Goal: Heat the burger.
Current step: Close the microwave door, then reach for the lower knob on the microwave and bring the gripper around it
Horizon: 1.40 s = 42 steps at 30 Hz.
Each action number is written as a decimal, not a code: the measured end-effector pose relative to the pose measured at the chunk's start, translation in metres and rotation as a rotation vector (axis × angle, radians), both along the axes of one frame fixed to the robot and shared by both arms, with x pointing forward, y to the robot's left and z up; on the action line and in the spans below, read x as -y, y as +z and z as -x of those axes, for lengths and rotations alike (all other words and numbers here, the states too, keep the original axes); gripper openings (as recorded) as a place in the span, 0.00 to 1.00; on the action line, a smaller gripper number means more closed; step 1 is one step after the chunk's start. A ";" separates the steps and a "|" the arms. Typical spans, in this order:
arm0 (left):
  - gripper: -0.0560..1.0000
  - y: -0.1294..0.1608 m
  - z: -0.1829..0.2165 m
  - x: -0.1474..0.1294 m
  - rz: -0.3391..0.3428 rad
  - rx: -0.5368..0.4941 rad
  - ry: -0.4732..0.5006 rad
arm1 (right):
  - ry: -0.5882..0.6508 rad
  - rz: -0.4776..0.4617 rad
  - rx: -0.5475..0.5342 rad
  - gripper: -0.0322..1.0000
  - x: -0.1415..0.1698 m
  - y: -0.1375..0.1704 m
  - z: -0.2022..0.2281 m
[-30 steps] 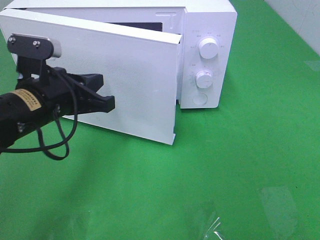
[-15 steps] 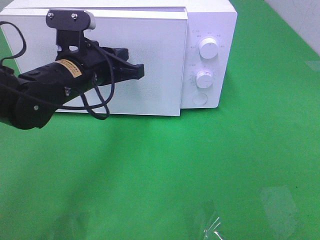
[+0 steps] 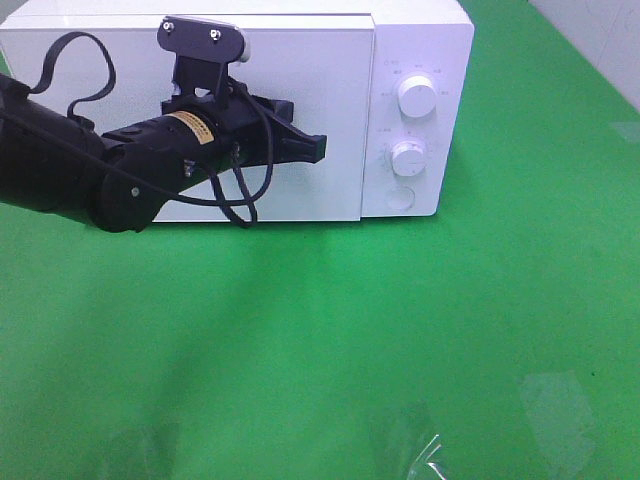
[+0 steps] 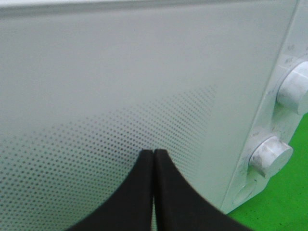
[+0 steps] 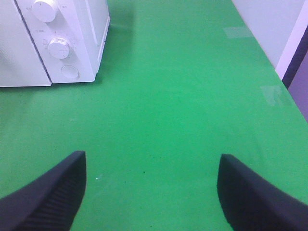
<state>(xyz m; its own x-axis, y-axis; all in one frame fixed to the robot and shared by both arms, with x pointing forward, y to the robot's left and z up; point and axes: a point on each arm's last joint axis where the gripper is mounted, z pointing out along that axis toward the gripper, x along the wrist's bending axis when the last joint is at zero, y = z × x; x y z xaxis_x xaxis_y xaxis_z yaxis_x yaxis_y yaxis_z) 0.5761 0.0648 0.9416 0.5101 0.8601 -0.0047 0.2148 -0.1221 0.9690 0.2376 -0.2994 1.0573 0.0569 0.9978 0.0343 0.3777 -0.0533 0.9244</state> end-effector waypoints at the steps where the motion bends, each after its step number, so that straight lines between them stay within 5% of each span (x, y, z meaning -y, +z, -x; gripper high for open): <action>1: 0.05 0.000 0.000 0.000 0.000 0.000 0.000 | 0.000 0.000 0.000 0.76 0.000 0.000 0.000; 12: 0.05 -0.004 -0.006 -0.011 -0.044 -0.054 0.016 | 0.001 -0.001 0.000 0.76 0.000 0.000 0.000; 19: 0.05 0.019 0.003 -0.006 -0.008 -0.090 0.019 | 0.001 -0.001 0.000 0.76 0.000 0.000 0.000; 23: 0.06 0.023 0.018 0.001 -0.045 -0.175 -0.023 | 0.001 -0.001 0.000 0.76 0.000 0.000 0.000; 25: 0.14 0.019 0.028 0.004 -0.089 -0.247 -0.055 | 0.001 -0.001 0.000 0.76 0.000 0.000 0.000; 26: 0.37 0.014 0.040 0.009 -0.145 -0.333 -0.094 | 0.001 -0.001 0.000 0.76 0.000 0.000 0.000; 27: 0.37 0.014 0.040 0.009 -0.145 -0.333 -0.094 | 0.001 -0.001 0.000 0.76 0.000 0.000 0.000; 29: 0.80 0.007 0.054 0.012 -0.223 -0.463 -0.135 | 0.001 -0.001 0.000 0.76 0.000 0.000 0.000; 32: 0.87 0.004 0.059 0.011 -0.244 -0.509 -0.142 | 0.001 -0.001 0.000 0.76 0.000 0.000 0.000; 34: 0.97 0.004 0.074 0.004 -0.306 -0.684 -0.147 | 0.001 -0.001 0.000 0.76 0.000 0.000 0.000; 42: 0.99 0.026 0.101 -0.012 -0.401 -0.873 -0.184 | 0.001 -0.001 0.000 0.76 0.000 0.000 0.000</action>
<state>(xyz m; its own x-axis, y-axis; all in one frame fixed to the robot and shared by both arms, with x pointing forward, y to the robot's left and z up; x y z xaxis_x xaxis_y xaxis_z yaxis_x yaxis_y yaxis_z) 0.4753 0.0767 0.9678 0.5926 0.7876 -0.1689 0.7816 -0.5115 0.3570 0.2376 -0.2993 1.0573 0.0563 0.9978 0.0351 0.3777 -0.0538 0.9244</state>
